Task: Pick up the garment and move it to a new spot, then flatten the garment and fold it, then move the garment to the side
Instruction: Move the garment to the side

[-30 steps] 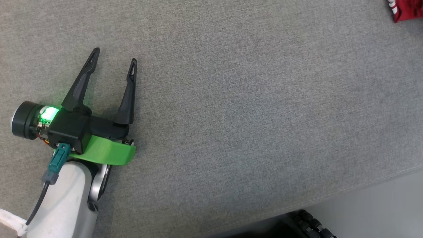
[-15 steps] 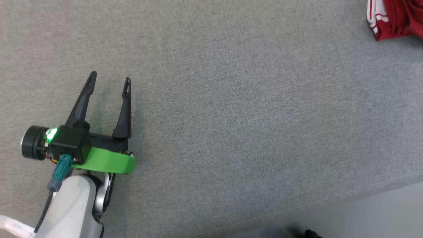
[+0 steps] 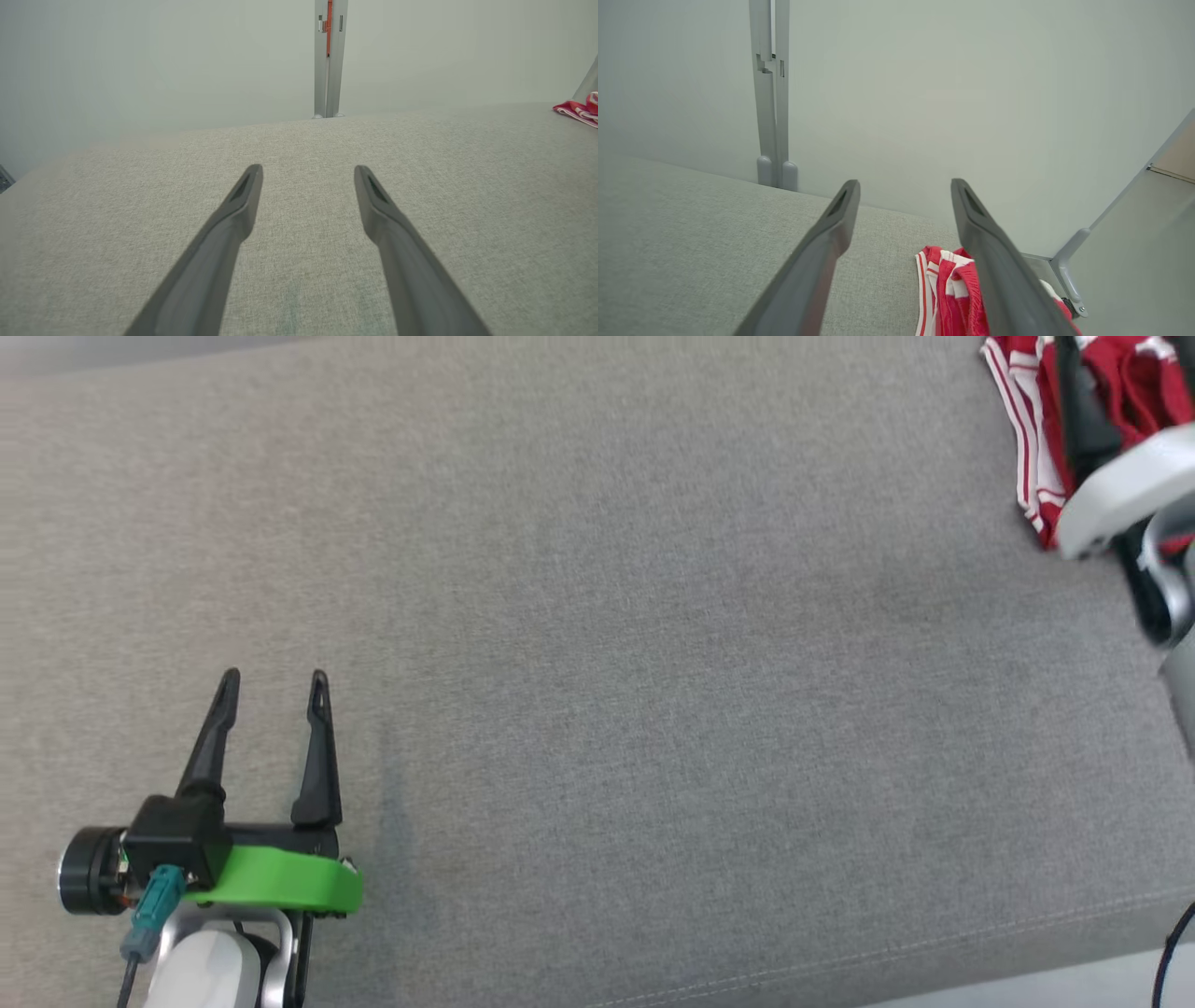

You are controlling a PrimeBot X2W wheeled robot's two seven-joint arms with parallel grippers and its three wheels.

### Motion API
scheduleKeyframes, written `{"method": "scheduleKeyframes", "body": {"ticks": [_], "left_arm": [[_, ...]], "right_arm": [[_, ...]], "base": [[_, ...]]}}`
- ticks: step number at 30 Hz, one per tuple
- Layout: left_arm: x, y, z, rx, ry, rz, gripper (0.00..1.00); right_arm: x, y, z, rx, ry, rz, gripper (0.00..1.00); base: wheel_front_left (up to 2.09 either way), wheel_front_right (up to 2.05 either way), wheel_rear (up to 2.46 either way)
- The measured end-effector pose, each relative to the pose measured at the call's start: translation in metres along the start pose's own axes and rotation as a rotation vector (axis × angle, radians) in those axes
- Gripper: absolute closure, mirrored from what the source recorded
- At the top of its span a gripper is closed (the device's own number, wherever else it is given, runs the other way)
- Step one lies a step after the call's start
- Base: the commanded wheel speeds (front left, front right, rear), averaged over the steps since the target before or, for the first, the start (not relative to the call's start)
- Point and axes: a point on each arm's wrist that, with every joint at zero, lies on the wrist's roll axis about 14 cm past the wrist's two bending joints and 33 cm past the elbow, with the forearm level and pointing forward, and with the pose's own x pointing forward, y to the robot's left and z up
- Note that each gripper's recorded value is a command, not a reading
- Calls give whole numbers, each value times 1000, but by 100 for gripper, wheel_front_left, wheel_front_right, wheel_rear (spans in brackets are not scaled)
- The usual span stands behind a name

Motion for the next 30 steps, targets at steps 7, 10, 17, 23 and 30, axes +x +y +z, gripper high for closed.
{"method": "scheduleKeyframes", "body": {"ticks": [7, 10, 17, 23, 30], "left_arm": [[-26, 12, 20, 4, -39, 53, 0], [-37, 16, 25, 5, -48, 73, 0], [-56, 26, 39, 12, -80, 110, 0], [-69, 31, 45, 17, -96, 128, 0], [-81, 35, 48, 17, -105, 145, 0]], "right_arm": [[-34, 41, 10, 97, -62, 50, 0], [-50, 53, 12, 137, -81, 59, 0], [-90, 84, 6, 239, -86, 76, 0], [-121, 103, 3, 306, -87, 77, 0], [-149, 116, 7, 356, -85, 61, 0]], "base": [[0, 0, 0], [0, 0, 0], [0, 0, 0], [0, 0, 0], [0, 0, 0]]}}
